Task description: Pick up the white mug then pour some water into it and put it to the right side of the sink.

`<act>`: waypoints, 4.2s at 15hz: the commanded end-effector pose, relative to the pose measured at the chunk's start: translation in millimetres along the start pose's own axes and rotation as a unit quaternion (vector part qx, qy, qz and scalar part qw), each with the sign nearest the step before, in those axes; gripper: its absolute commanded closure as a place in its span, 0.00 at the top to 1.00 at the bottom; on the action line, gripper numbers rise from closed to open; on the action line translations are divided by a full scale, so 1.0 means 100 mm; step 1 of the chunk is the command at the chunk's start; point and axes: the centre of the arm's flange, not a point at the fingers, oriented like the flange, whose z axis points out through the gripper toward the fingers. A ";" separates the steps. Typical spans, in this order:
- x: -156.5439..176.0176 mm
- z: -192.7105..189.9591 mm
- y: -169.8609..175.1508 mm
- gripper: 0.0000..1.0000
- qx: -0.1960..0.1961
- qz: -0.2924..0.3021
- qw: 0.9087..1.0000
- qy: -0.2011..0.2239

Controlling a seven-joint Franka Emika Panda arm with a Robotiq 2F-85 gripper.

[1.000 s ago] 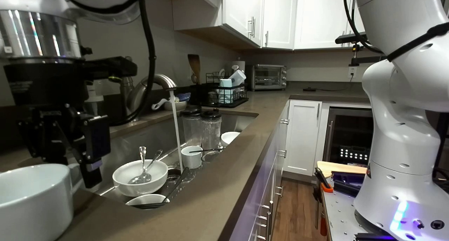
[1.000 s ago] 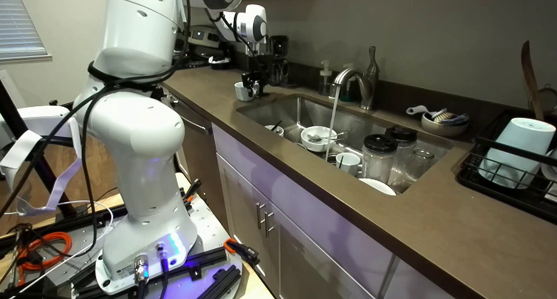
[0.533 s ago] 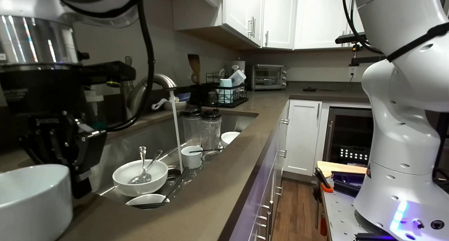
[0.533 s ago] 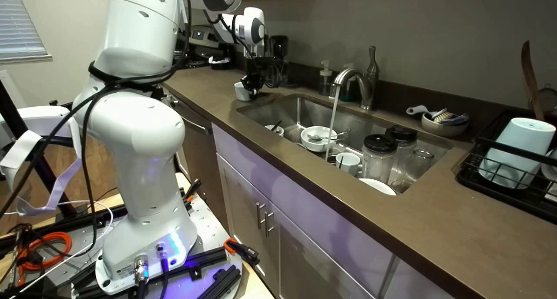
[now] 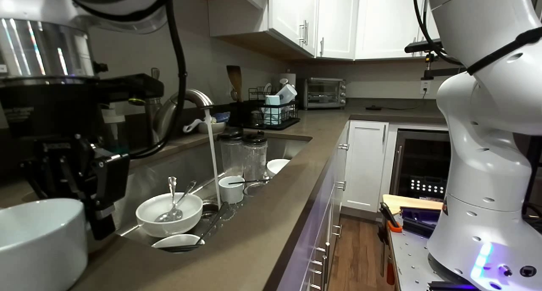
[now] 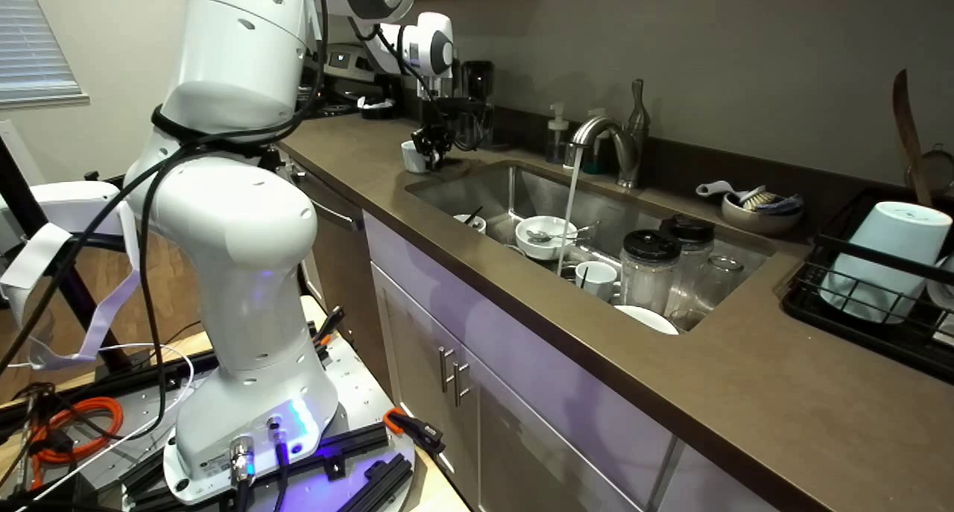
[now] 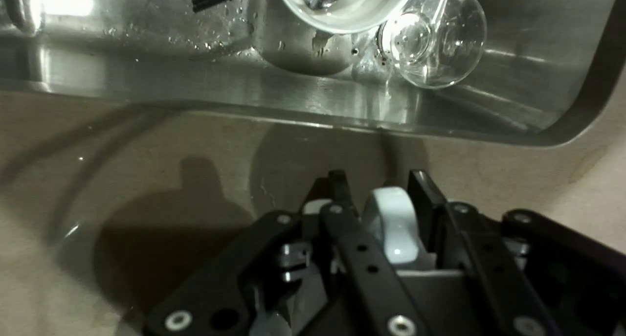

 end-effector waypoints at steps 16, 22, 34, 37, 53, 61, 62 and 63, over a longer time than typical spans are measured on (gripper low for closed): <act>0.04 -0.13 -0.16 0.05 -0.002 0.003 1.000 -0.016; -0.07 -0.26 -0.25 0.05 -0.010 0.029 0.998 -0.056; -1.01 -0.54 -0.23 0.05 -0.037 0.153 0.986 -0.050; -1.31 -0.52 -0.32 0.05 -0.038 0.190 0.980 -0.036; -1.98 -0.27 -0.94 0.05 -0.043 0.409 0.911 0.019; -2.55 -0.15 -1.22 0.05 -0.033 0.488 0.871 0.051; -2.62 -0.14 -1.25 0.05 -0.031 0.496 0.866 0.054; -2.71 -0.14 -1.25 0.05 -0.030 0.502 0.862 0.056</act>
